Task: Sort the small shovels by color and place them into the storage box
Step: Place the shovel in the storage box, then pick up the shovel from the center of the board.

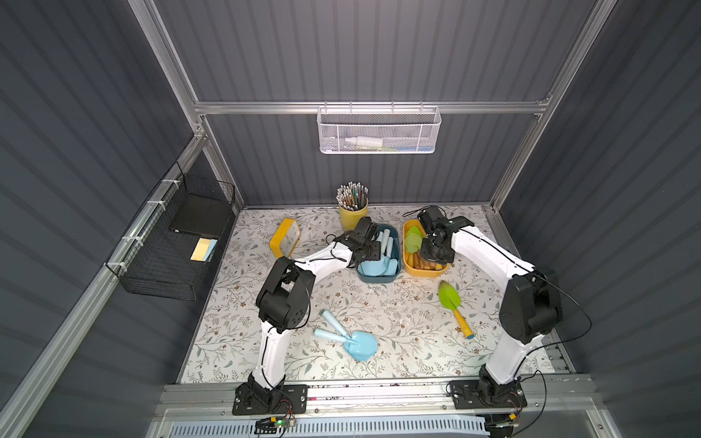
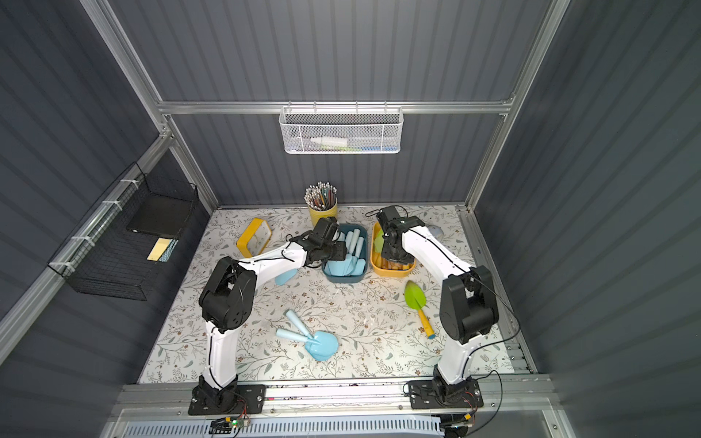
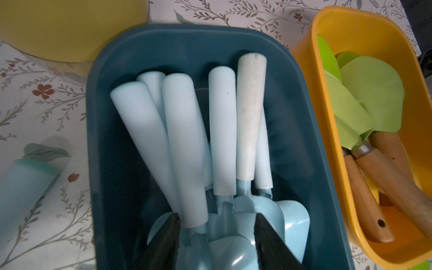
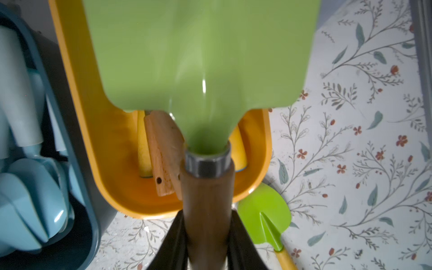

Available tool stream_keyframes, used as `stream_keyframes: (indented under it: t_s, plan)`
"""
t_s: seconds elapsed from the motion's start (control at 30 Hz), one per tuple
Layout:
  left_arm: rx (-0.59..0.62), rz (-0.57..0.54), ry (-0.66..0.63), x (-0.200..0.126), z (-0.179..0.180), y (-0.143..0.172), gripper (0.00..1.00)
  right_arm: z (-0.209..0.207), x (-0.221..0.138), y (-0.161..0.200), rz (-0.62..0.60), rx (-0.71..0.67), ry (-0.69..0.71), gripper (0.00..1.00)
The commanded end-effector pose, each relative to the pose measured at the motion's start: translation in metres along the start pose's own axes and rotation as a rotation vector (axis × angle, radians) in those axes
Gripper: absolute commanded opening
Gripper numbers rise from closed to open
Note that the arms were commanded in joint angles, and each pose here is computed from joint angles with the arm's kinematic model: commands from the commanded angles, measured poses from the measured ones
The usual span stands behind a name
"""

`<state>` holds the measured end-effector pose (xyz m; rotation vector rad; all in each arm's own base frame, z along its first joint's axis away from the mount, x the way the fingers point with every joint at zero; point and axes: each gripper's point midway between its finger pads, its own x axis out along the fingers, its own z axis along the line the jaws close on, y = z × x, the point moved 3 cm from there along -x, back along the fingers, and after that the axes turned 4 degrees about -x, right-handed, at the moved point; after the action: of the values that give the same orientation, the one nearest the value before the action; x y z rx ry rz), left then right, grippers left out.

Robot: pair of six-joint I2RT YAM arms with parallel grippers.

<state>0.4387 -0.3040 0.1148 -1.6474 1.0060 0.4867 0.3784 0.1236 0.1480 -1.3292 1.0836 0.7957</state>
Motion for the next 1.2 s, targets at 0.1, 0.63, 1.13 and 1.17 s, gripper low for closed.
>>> stream_keyframes:
  t_s: [0.1,0.63,1.13,1.17]
  plan:
    - [-0.041,-0.045,-0.009,-0.019,0.003,-0.017,0.54,0.006,0.024,-0.009,0.039,-0.100,-0.010,0.16]
    - [-0.108,-0.080,-0.084,-0.034,0.027,-0.022,0.65,0.001,-0.001,-0.034,-0.104,-0.068,-0.020,0.55]
    - [-0.172,-0.101,-0.312,-0.040,0.131,-0.053,0.66,-0.012,-0.044,-0.029,-0.211,0.064,-0.152,0.57]
    - [-0.166,-0.087,-0.334,-0.037,0.137,-0.049,0.66,-0.012,-0.042,-0.027,-0.203,0.064,-0.150,0.57]
